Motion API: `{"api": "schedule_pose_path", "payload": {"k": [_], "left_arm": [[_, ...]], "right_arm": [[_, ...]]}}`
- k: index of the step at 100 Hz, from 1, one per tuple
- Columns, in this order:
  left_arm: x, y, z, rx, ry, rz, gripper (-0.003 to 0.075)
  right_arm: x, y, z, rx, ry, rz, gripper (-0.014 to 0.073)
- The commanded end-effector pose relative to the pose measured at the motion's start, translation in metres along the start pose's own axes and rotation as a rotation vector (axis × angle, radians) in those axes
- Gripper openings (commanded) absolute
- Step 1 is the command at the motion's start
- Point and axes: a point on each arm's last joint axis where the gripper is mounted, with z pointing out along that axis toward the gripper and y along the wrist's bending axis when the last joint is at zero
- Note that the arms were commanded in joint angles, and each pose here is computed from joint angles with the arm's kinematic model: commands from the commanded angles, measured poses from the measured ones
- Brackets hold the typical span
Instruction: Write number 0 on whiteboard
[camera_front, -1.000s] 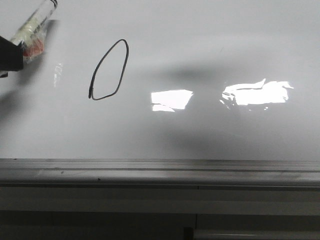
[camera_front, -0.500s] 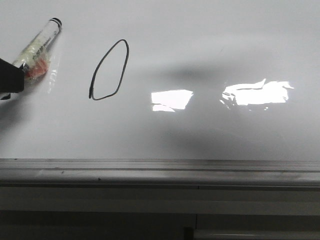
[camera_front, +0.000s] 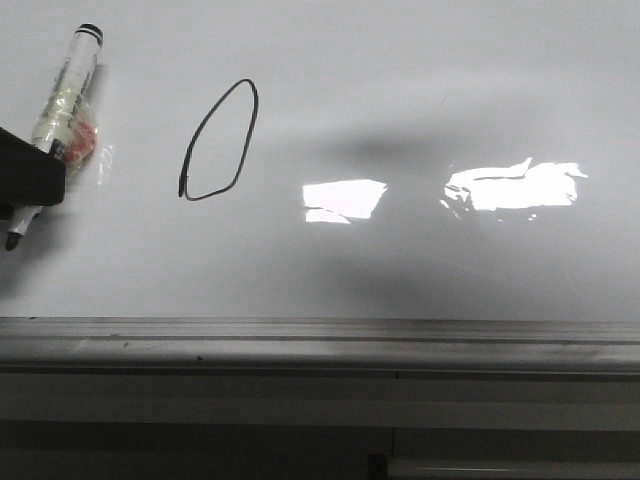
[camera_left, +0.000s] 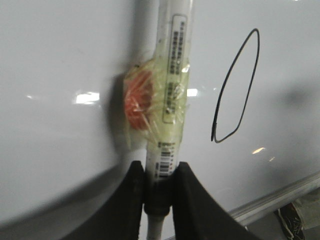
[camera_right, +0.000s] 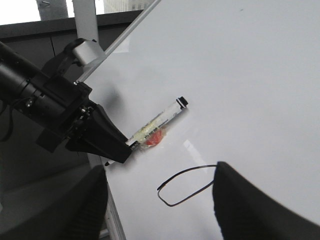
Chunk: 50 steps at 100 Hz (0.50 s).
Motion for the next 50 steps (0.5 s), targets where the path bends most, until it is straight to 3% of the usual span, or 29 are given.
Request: {"api": "schedule_pose_path", "payload": {"k": [1, 50], "left_arm": [[-0.0102, 0.0002, -0.0001, -0.024, -0.041, -0.019, -0.002], [-0.0098, -0.0047, -0.0001, 0.031, -0.035, -0.08, -0.0019]], "right_arm": [[-0.0122, -0.003, -0.0077, 0.042, -0.059, 0.0, 0.039], [-0.012, -0.0024, -0.0077, 0.035, -0.056, -0.001, 0.039]]}}
